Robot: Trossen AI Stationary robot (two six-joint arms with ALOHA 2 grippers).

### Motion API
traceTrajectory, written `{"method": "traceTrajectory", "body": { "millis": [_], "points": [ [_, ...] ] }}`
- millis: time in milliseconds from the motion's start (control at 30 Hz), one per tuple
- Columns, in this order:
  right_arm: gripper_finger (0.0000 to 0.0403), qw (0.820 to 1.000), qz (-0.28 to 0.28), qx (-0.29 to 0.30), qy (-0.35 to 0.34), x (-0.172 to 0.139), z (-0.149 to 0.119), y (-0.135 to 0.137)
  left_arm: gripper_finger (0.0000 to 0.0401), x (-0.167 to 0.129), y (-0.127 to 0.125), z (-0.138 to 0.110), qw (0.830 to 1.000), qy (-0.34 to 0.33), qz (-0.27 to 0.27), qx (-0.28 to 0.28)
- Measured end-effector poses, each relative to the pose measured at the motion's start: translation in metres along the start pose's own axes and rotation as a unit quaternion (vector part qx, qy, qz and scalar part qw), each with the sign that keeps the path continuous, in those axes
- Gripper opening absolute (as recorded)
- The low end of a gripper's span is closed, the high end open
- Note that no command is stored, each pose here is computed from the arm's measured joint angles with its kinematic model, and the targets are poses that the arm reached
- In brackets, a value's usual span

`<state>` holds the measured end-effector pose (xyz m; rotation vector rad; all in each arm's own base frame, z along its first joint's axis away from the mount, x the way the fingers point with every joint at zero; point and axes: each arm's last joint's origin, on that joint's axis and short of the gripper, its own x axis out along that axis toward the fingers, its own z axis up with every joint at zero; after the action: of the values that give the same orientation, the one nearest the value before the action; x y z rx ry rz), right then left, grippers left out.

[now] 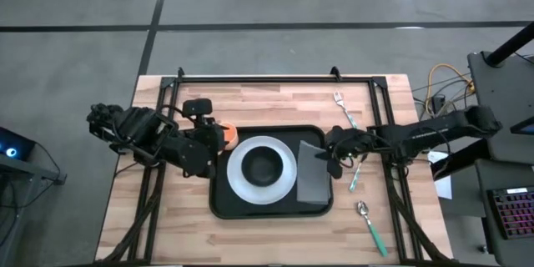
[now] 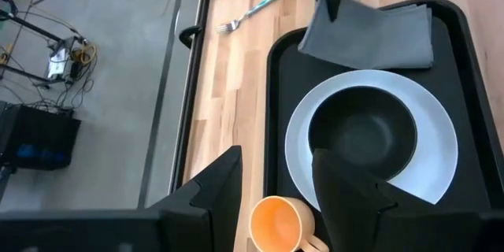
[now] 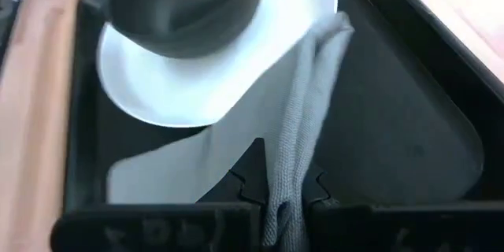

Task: Set up tray
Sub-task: Put the gray table napkin on the serving tray, then put the blue fork on top of the gray table napkin

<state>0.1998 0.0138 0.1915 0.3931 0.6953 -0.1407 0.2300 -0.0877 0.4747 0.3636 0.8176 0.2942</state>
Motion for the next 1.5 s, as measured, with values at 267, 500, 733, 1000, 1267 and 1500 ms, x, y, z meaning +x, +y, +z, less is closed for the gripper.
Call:
{"method": "traceTrajectory", "body": {
  "millis": [267, 500, 733, 1000, 1267, 1500],
  "points": [
    [0.0008, 0.999, -0.030, -0.023, 0.018, 0.025, -0.006, -0.021, 0.0136, 0.000, 0.000, 0.000, 1.000, 0.000, 0.000, 0.000],
    [0.0008, 0.997, -0.056, -0.044, 0.031, 0.039, -0.001, -0.038, 0.0136, 0.001, -0.001, 0.000, 1.000, 0.002, 0.000, -0.002],
    [0.0009, 0.996, -0.055, -0.049, 0.051, 0.050, -0.004, -0.046, 0.0136, 0.001, -0.001, 0.000, 1.000, 0.002, 0.000, -0.012],
    [0.0060, 0.995, -0.048, -0.065, 0.061, 0.053, -0.006, -0.046, 0.0136, 0.001, -0.002, 0.000, 1.000, 0.004, -0.011, -0.012],
    [0.0132, 0.993, -0.068, -0.098, -0.013, 0.024, 0.019, -0.041, 0.0136, 0.001, -0.002, 0.000, 1.000, 0.006, -0.025, -0.012],
    [0.0167, 0.982, -0.161, -0.072, -0.069, -0.027, 0.061, -0.028, 0.0136, 0.001, -0.002, 0.000, 1.000, 0.006, -0.025, -0.013]
  ]
}}
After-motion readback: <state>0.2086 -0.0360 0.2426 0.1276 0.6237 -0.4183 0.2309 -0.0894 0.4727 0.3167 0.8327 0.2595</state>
